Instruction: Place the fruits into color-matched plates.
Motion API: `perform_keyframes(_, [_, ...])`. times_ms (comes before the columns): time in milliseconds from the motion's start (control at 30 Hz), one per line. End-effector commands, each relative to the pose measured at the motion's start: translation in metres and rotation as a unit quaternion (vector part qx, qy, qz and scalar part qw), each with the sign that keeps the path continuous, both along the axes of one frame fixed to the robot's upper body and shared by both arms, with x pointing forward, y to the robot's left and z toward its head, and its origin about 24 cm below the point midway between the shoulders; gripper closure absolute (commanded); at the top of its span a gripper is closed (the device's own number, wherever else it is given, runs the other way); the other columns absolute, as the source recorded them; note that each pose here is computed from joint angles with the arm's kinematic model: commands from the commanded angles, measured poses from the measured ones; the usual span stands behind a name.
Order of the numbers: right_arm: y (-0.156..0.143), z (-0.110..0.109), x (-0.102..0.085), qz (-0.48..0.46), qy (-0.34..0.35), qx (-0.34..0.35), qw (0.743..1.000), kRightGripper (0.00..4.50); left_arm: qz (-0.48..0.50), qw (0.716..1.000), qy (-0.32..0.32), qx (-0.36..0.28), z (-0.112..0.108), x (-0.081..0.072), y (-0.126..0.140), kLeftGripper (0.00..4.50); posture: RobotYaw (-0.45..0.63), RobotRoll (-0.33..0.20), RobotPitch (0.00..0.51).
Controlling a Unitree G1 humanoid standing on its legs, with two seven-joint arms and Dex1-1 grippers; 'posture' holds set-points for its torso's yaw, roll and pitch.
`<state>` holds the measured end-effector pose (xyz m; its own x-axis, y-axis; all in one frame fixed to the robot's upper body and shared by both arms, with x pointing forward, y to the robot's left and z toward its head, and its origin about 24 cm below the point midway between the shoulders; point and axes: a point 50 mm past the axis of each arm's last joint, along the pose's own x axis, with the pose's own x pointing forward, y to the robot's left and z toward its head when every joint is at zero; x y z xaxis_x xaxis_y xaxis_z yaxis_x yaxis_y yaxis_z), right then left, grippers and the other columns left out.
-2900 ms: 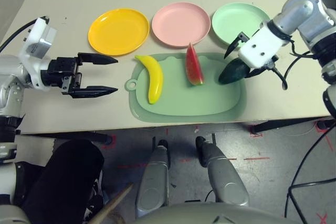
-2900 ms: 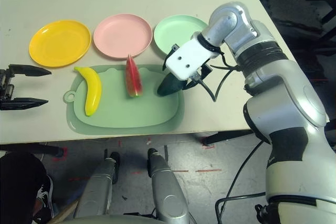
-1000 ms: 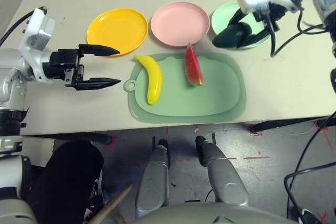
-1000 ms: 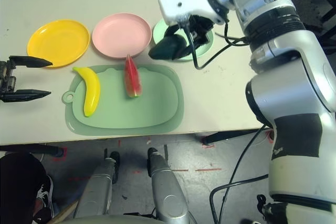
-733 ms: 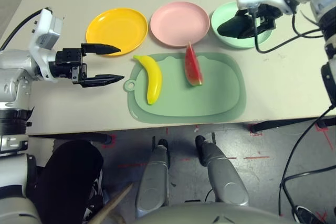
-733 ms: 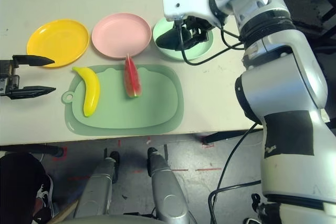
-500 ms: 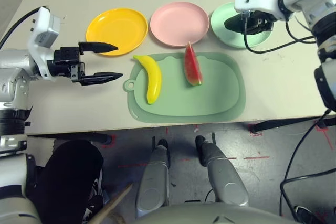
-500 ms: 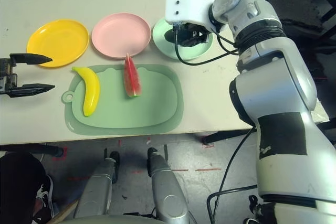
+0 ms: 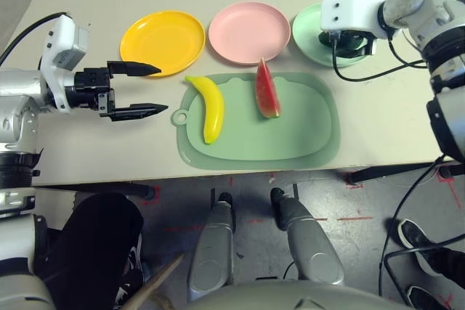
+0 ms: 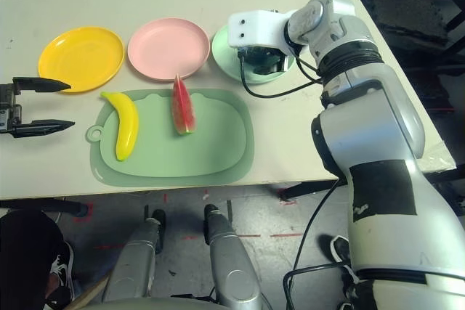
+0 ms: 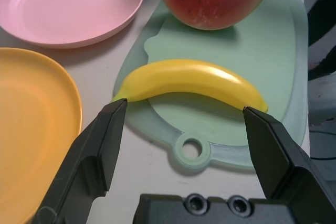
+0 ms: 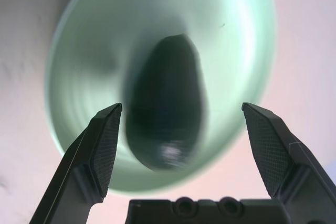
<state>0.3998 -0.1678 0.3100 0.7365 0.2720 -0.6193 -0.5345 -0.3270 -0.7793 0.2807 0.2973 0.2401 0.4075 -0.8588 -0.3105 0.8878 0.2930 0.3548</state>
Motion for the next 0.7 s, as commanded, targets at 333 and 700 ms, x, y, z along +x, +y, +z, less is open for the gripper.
perform_keyframes(333, [0.099, 0.017, -0.06, 0.436, 0.009, -0.143, 0.889, 0.06, -0.035, 0.999, 0.01, 0.016, 0.001, 0.003, -0.003, 0.0, -0.09, 0.0, 0.334])
perform_keyframes(700, [0.112, 0.0, -0.064, 0.478, 0.038, -0.183, 0.858, 0.06, -0.033, 0.999, 0.008, 0.017, 0.001, 0.001, -0.001, 0.0, -0.07, 0.0, 0.336])
